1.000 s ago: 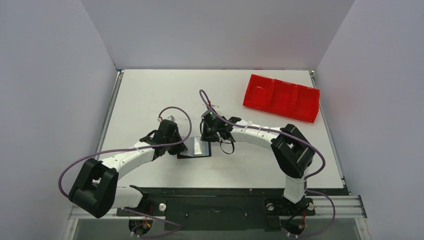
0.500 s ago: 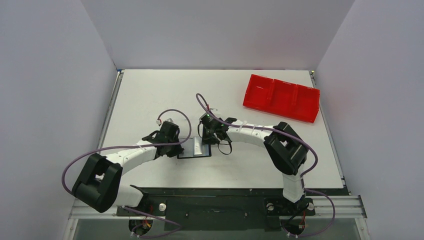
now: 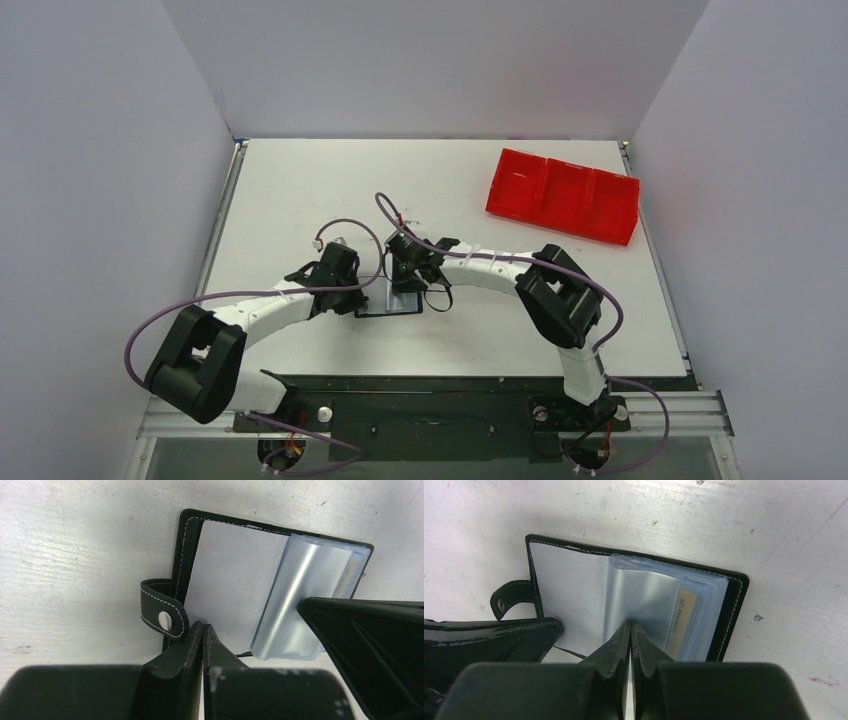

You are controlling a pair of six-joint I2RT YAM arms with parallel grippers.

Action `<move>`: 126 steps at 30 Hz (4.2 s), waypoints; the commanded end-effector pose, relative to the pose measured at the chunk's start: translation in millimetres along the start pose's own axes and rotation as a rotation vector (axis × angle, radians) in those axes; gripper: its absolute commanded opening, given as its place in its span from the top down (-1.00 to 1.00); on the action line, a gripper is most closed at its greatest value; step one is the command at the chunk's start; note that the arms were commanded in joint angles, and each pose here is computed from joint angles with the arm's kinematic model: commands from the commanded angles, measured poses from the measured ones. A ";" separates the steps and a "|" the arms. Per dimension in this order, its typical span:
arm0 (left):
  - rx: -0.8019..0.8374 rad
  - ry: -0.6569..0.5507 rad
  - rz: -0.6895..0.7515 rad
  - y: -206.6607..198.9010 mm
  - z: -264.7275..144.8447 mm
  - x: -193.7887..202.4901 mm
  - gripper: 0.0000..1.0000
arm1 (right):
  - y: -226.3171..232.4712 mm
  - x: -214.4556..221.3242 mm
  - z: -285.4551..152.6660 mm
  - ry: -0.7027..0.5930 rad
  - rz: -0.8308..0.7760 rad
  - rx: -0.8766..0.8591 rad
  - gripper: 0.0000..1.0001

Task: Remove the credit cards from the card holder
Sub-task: Open the card holder at the center of the board, then remove the credit card from the card holder.

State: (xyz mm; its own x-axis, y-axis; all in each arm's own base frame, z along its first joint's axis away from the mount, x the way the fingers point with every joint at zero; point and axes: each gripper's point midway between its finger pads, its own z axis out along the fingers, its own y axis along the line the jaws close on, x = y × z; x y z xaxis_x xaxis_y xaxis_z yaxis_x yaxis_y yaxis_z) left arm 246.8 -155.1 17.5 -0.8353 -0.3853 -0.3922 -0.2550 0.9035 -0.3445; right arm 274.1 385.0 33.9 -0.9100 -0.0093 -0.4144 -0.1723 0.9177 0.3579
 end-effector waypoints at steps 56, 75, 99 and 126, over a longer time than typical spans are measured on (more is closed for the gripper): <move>0.130 0.087 0.013 -28.3 17.9 4.2 0.94 | 0.4 -26.2 -32.1 -0.052 0.007 -0.099 0.46; 0.169 0.049 0.016 -37.7 0.3 -6.6 0.93 | 7.4 -25.2 -3.4 -0.008 0.027 -0.110 0.24; 0.197 -0.082 0.061 -41.3 -75.7 -40.0 0.91 | 69.1 -25.2 -9.6 0.003 -0.030 -0.205 0.21; 0.300 -0.035 0.065 -61.9 -89.0 -41.1 0.90 | 69.0 -41.5 -4.8 -0.026 0.056 -0.234 -0.30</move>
State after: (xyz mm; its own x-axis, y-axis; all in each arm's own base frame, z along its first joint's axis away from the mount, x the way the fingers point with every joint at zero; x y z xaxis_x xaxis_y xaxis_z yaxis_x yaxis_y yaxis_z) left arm 232.5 -160.6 109.6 -0.8468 -0.3329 -0.4149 -0.1038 0.8684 -0.4850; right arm 279.9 459.7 40.0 -0.9365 -0.0369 -0.3487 -0.2282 0.8191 0.5262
